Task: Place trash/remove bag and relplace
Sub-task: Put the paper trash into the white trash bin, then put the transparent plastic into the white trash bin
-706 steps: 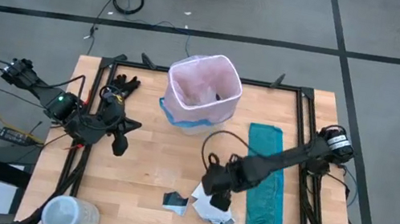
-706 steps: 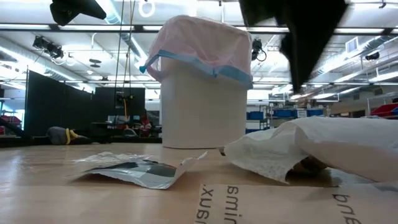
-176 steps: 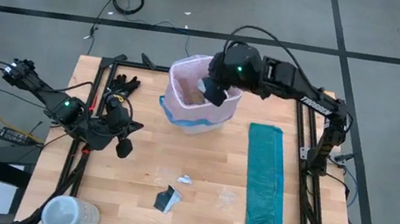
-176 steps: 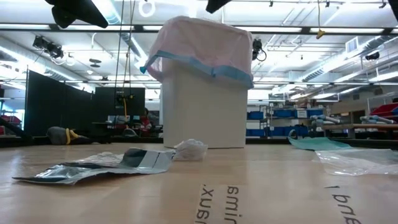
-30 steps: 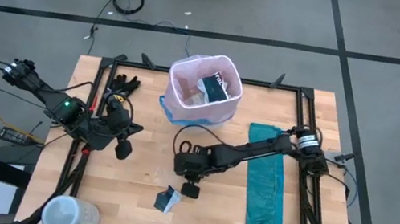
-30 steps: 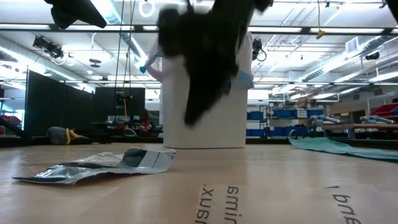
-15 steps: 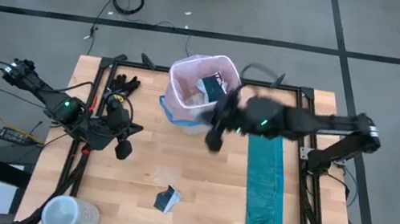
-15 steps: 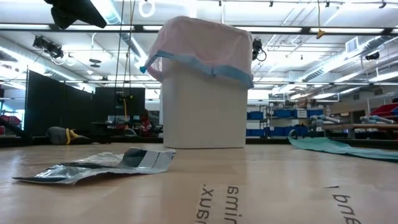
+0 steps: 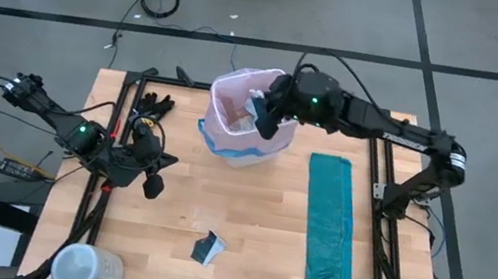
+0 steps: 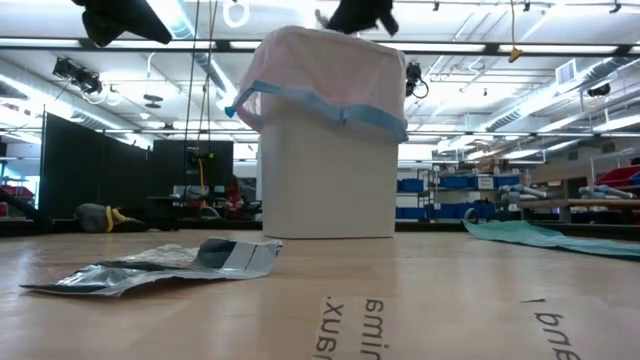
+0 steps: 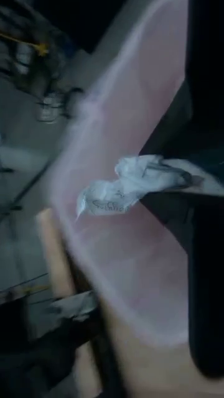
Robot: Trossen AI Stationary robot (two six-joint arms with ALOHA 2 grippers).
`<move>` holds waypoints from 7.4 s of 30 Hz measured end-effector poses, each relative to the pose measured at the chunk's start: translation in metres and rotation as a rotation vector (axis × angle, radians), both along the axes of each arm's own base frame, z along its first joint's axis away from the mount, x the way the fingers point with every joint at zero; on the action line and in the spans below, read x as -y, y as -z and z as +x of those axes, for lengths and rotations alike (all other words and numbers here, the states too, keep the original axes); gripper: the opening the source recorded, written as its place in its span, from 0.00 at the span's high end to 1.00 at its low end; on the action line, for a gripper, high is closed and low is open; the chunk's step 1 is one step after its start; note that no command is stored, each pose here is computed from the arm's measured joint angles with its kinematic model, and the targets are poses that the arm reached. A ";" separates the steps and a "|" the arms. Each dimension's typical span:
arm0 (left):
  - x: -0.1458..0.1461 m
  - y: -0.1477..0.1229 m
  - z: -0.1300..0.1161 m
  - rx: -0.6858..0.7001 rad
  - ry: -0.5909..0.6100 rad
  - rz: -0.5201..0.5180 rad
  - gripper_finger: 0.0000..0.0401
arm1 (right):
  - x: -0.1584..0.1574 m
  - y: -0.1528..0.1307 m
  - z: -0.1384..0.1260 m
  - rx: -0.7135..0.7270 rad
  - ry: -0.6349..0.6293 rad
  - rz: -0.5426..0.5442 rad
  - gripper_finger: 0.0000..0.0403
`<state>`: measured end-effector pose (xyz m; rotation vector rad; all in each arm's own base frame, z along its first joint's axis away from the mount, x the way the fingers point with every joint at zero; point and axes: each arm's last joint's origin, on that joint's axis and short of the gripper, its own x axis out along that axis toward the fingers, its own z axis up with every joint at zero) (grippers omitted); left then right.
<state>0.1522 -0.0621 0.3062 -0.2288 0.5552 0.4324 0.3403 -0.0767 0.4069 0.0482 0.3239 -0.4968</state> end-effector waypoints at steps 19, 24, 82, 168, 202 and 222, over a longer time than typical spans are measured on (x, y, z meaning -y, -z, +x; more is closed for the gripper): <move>0.000 0.000 0.000 0.000 0.002 -0.011 0.98 | -0.126 0.031 0.038 -0.030 -0.475 0.141 0.47; 0.000 0.000 0.000 0.000 0.003 -0.011 0.98 | -0.163 0.089 0.068 -0.193 -0.506 0.139 0.48; 0.003 0.018 0.004 -0.004 -0.015 -0.083 0.98 | -0.156 0.070 0.052 -0.127 -0.231 0.135 1.00; 0.011 0.021 0.015 -0.002 0.026 -0.150 0.98 | -0.360 0.290 0.032 -0.611 -0.612 0.446 0.77; 0.016 0.009 0.025 0.156 0.029 -0.182 0.98 | -0.130 0.002 -0.035 -0.074 -0.046 0.020 1.00; -0.006 -0.028 0.048 0.546 -0.102 -0.168 0.98 | 0.009 0.002 -0.022 -0.113 -0.025 -0.085 1.00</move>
